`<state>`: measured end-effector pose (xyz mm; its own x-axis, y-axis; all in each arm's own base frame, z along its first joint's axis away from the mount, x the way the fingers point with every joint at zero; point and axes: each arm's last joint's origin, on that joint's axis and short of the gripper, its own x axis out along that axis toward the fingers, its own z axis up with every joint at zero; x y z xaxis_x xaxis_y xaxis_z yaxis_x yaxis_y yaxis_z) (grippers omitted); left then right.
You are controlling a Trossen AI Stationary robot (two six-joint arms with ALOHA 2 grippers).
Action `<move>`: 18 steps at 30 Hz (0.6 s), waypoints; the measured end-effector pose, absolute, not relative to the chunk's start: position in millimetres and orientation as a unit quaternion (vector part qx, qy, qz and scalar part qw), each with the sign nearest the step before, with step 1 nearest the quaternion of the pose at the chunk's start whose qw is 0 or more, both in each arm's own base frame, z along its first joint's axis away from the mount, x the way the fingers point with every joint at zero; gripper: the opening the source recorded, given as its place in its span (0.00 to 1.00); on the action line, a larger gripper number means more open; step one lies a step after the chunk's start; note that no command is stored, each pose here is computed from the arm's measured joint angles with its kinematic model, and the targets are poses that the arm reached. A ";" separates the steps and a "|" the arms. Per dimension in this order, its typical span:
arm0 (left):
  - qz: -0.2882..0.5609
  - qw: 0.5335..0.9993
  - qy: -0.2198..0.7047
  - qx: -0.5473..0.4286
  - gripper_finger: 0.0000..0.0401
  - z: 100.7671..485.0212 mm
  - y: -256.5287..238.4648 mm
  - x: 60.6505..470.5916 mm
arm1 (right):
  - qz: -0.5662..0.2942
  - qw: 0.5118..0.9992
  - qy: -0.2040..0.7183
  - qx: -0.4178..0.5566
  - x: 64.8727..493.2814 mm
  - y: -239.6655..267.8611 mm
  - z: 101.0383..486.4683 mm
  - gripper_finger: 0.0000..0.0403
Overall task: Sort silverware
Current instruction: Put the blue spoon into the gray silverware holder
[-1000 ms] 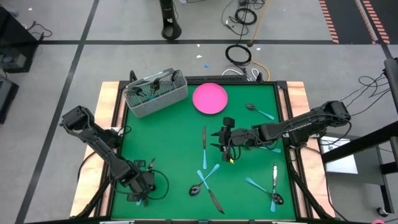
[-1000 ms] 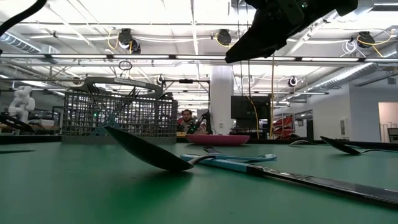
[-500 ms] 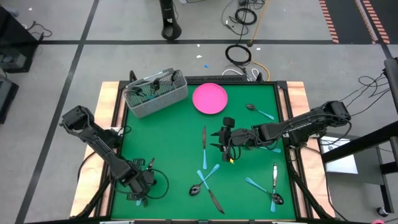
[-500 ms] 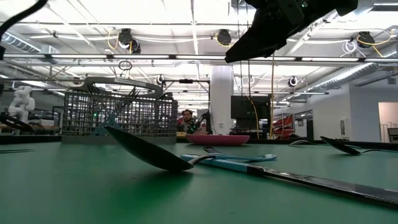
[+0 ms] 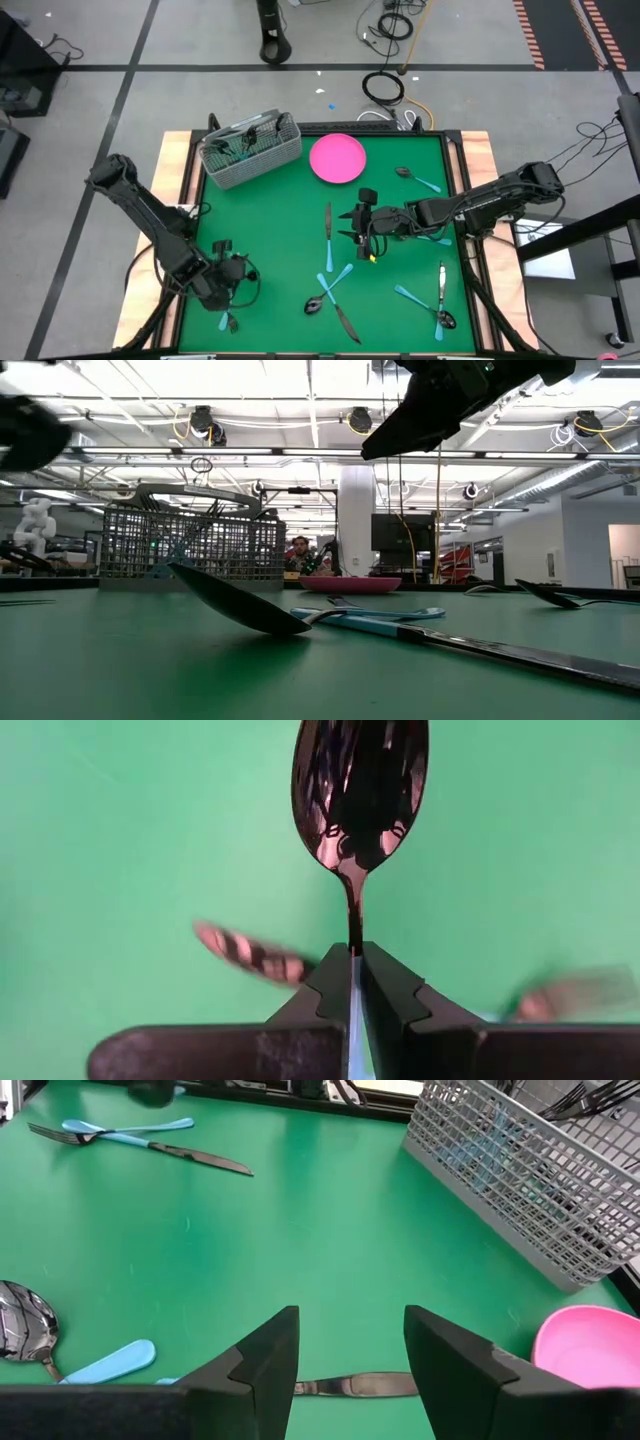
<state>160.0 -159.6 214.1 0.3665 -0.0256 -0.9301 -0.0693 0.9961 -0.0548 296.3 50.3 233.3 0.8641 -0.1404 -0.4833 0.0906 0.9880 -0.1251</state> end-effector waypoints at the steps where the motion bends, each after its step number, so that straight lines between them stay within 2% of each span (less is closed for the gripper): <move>1: 0.023 0.837 0.545 -0.043 0.03 217.7 -156.8 161.1 | -0.060 0.964 0.254 -0.049 296.2 50.4 233.1 0.42; 10: 0.150 0.908 0.389 -0.037 0.03 235.8 -133.4 178.5 | -0.060 0.964 0.254 -0.049 296.2 50.3 233.2 0.42; 18: 0.315 0.916 0.249 -0.015 0.03 244.0 -102.2 201.1 | -0.059 0.966 0.247 -0.050 296.9 50.5 234.5 0.42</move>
<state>201.1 -102.2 244.0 0.6774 0.5699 -0.4651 -0.5852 0.8006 0.1287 296.9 50.5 234.5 0.8711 -0.1389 -0.4710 0.0898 0.9881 -0.1253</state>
